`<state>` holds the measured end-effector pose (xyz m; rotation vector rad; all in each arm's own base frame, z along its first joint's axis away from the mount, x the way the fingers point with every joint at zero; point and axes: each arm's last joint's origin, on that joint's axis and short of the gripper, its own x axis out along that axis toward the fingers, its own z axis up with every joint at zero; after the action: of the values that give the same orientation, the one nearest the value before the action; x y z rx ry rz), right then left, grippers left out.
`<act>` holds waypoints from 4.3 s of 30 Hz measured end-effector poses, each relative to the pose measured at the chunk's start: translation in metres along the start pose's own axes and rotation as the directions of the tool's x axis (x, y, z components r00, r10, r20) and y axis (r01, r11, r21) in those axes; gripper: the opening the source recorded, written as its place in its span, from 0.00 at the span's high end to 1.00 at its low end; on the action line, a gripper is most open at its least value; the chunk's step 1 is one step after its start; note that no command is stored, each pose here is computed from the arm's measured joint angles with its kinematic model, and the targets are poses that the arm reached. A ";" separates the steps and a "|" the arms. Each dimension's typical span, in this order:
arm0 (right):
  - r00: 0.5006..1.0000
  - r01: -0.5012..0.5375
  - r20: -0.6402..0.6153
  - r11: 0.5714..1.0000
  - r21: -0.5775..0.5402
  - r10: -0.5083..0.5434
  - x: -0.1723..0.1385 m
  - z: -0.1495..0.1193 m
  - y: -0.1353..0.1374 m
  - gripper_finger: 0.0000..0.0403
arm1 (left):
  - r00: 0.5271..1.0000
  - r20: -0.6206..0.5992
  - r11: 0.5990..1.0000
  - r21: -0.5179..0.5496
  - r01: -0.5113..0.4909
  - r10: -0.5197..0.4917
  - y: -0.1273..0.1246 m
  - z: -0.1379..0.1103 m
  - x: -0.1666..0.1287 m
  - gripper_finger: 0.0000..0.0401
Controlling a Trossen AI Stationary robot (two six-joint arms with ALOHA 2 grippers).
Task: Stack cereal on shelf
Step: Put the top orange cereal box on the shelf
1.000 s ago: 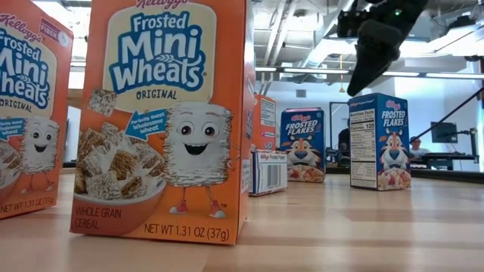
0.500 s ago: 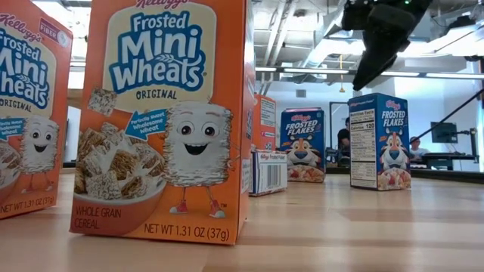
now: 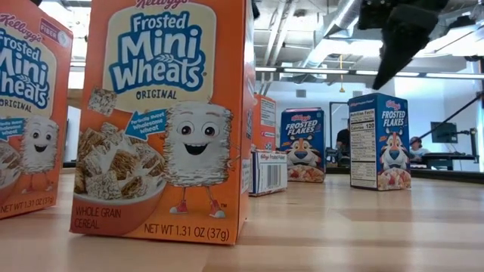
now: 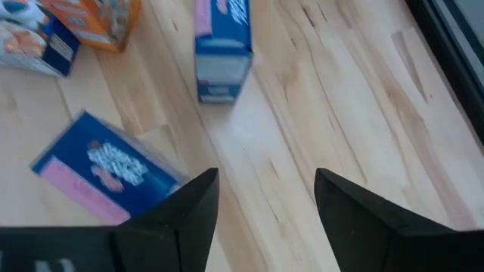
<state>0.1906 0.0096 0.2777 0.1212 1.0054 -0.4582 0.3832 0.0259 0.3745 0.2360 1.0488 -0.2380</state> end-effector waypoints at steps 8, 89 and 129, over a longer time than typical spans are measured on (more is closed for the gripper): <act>1.000 -0.003 0.014 0.997 0.081 0.001 -0.029 -0.019 -0.021 0.40 | 0.995 -0.075 0.996 0.062 -0.056 0.061 -0.004 -0.018 0.063 0.38; 0.998 -0.007 0.065 0.996 0.090 0.001 -0.036 -0.032 -0.031 0.41 | 0.998 -0.045 0.995 -0.087 -0.052 0.048 -0.024 0.001 -0.024 0.59; 0.991 0.070 0.096 0.966 0.248 -0.096 -0.029 -0.019 -0.053 0.41 | 0.781 -0.103 0.757 -0.197 -0.623 0.616 0.098 -0.151 -0.218 0.59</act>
<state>0.1402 -0.0232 0.2978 0.2729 0.8475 -0.6582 0.1844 0.1820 0.5005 0.3740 0.9636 0.4915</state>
